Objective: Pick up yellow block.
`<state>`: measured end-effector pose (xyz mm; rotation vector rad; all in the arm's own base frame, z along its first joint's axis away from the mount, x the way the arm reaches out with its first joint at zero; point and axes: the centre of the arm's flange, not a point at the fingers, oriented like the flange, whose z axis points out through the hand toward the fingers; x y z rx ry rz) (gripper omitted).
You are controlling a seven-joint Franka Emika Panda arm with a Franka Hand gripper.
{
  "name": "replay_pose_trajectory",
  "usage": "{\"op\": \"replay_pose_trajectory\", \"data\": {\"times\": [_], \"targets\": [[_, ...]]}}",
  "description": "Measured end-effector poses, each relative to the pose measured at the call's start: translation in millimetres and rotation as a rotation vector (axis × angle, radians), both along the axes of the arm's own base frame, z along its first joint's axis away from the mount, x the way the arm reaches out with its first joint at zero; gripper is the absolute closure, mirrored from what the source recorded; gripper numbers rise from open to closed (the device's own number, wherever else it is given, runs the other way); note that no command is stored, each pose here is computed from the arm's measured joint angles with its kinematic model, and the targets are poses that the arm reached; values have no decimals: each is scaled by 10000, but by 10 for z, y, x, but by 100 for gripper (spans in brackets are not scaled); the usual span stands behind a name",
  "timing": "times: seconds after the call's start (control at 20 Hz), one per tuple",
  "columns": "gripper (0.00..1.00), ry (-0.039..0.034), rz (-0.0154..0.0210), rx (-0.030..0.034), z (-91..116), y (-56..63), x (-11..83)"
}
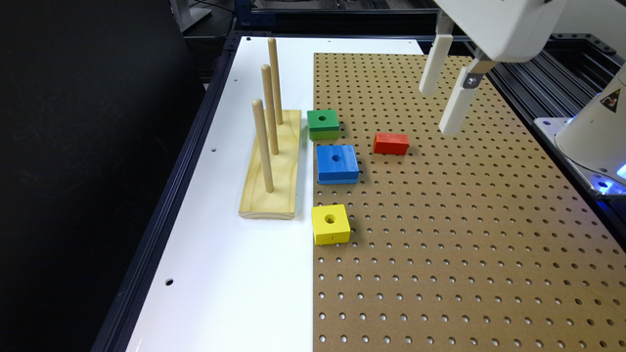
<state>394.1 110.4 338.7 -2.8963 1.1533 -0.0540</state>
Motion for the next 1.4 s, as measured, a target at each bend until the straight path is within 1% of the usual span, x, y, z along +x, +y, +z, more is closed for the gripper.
{"op": "replay_pose_trajectory", "data": {"times": [0.05, 0.1, 0.15, 0.2, 0.35, 0.45, 0.55, 0.75, 0.9, 1.1, 1.25, 1.4], "targets": [[0, -8, 0, 0, 4, 31, 23], [0, -5, -11, -1, 3, 59, 45], [0, 11, -15, 0, -3, 93, 83], [0, 28, -11, 3, -10, 110, 109], [0, 99, -5, 14, -40, 137, 184], [0, 117, -1, 23, -48, 150, 220], [0, 109, 8, 37, -46, 168, 259], [0, 109, 15, 55, -47, 187, 310], [0, 116, 21, 55, -51, 193, 316], [0, 84, 36, 71, -39, 214, 350], [0, 63, 36, 87, -31, 225, 384], [0, 43, 26, 115, -27, 241, 452]]}}
